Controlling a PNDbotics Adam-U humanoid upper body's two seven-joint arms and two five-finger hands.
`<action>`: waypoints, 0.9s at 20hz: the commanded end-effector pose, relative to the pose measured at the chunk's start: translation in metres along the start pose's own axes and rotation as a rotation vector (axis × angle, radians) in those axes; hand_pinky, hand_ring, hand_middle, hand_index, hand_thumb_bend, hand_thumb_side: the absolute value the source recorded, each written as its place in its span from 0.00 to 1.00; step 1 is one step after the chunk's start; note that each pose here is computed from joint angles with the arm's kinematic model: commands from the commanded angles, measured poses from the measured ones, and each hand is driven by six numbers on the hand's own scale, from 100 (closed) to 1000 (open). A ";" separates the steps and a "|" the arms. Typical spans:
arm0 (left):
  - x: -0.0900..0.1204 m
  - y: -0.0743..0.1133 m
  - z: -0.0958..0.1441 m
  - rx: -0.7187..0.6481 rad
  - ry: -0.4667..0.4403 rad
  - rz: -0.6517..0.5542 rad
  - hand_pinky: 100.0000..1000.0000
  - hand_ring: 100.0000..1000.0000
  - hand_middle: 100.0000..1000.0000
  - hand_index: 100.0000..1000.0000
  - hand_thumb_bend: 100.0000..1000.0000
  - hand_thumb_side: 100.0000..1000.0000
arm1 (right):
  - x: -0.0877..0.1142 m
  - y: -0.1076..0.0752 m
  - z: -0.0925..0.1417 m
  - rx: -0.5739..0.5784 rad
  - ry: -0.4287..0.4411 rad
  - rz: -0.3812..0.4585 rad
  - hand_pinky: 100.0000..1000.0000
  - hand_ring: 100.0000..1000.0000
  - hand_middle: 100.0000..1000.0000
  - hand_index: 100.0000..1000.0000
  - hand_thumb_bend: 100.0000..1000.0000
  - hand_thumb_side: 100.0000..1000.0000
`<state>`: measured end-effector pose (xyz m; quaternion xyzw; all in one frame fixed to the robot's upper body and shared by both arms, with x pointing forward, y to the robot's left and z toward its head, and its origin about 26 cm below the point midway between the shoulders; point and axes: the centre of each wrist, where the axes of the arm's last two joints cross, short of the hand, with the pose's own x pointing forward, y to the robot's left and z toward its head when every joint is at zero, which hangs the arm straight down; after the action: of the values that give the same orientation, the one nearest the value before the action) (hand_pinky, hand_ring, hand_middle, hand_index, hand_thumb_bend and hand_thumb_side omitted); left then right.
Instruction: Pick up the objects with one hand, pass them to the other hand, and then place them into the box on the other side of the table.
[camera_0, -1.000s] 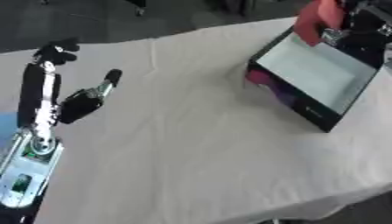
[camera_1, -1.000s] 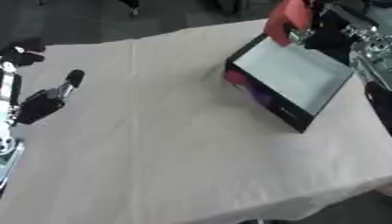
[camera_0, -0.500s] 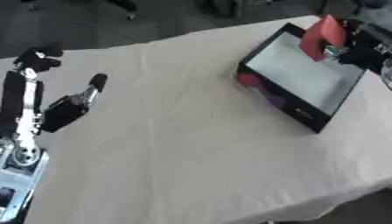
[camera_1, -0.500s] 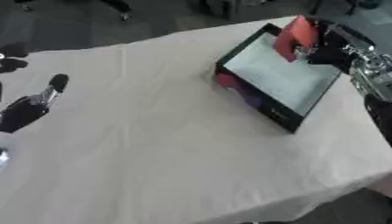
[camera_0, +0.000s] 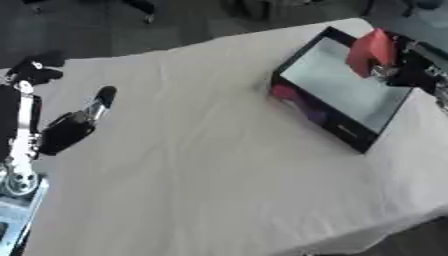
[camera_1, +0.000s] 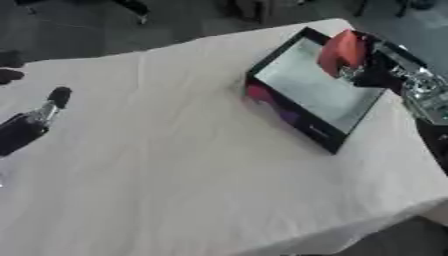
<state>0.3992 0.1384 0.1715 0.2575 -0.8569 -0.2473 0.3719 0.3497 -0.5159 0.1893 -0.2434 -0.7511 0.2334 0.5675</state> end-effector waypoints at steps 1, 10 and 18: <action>0.001 0.012 -0.006 0.033 -0.022 -0.014 0.74 0.64 0.65 0.81 0.52 0.53 | 0.009 -0.025 0.002 -0.030 -0.026 0.075 1.00 1.00 1.00 1.00 0.07 0.00; 0.003 0.011 -0.008 0.033 -0.020 -0.009 0.74 0.64 0.66 0.82 0.53 0.54 | 0.009 -0.026 0.003 0.021 -0.017 0.172 1.00 1.00 1.00 1.00 0.18 0.00; 0.001 0.016 -0.008 0.040 -0.009 -0.023 0.74 0.64 0.66 0.81 0.52 0.54 | 0.016 -0.027 0.001 -0.072 -0.043 0.036 1.00 1.00 1.00 1.00 0.00 0.21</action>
<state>0.3998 0.1410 0.1722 0.2632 -0.8551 -0.2419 0.3754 0.3461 -0.5208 0.1923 -0.2594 -0.7545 0.2337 0.5557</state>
